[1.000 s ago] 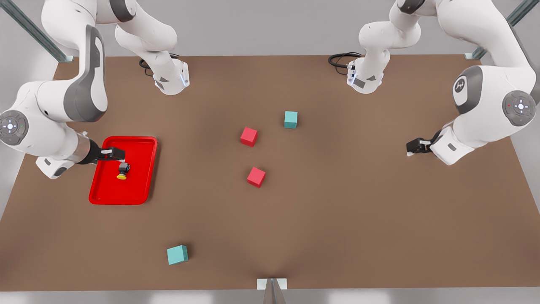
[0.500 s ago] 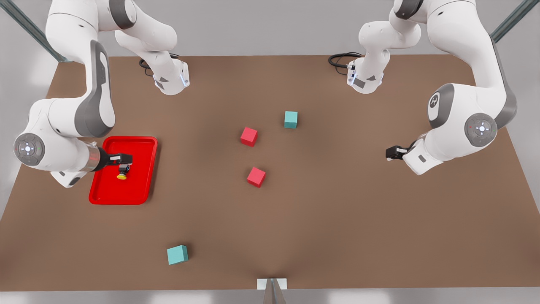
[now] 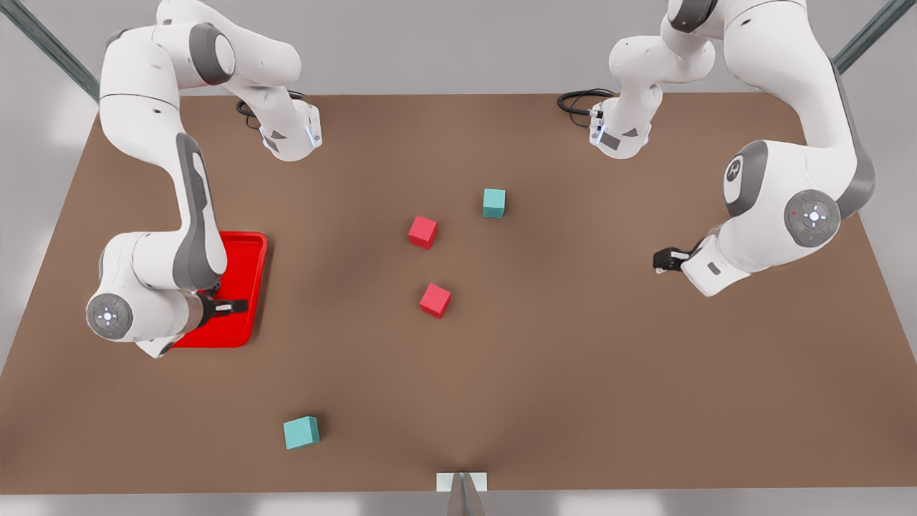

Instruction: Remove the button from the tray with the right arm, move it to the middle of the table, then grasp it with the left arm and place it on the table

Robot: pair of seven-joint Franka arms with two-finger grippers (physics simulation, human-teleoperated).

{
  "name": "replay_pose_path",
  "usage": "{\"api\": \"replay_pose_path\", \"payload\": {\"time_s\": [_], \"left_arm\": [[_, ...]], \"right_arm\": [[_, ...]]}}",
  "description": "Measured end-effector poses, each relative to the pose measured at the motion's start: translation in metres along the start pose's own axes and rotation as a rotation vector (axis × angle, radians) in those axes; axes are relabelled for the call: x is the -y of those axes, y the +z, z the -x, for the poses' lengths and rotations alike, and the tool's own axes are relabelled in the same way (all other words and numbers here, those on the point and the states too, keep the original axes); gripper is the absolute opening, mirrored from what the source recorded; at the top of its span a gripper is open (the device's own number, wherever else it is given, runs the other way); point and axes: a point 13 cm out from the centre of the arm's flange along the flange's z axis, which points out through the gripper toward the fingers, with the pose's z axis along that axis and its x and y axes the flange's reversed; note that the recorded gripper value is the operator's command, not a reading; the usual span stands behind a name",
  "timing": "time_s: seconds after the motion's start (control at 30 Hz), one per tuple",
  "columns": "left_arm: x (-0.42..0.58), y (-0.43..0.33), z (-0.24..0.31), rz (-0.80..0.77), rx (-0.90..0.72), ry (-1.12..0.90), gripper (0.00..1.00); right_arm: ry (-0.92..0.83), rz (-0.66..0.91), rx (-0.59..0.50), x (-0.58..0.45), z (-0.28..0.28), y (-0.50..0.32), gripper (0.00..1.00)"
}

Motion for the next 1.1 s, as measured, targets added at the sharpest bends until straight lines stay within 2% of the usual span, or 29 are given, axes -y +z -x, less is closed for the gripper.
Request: {"api": "replay_pose_path", "payload": {"time_s": [0.23,0.37,0.5,0.8,1.1], "left_arm": [[0.006,0.0,-0.001,0.028,-0.001,0.017,1.0],[0.006,0.002,-0.001,0.037,-0.004,0.02,1.0],[0.006,0.003,0.0,0.038,-0.006,0.018,1.0],[0.005,0.006,0.001,0.038,-0.01,0.016,1.0],[0.004,0.01,0.001,0.039,-0.016,0.014,1.0]], "right_arm": [[0.036,0.018,-0.089,0.028,-0.017,0.075,1.0],[0.133,0.094,-0.083,0.102,-0.036,0.114,1.0],[0.111,0.056,-0.077,0.14,-0.055,0.145,1.0],[0.034,-0.006,-0.014,0.169,-0.069,0.21,1.0],[-0.008,-0.033,0.074,0.179,-0.05,0.221,1.0]]}}
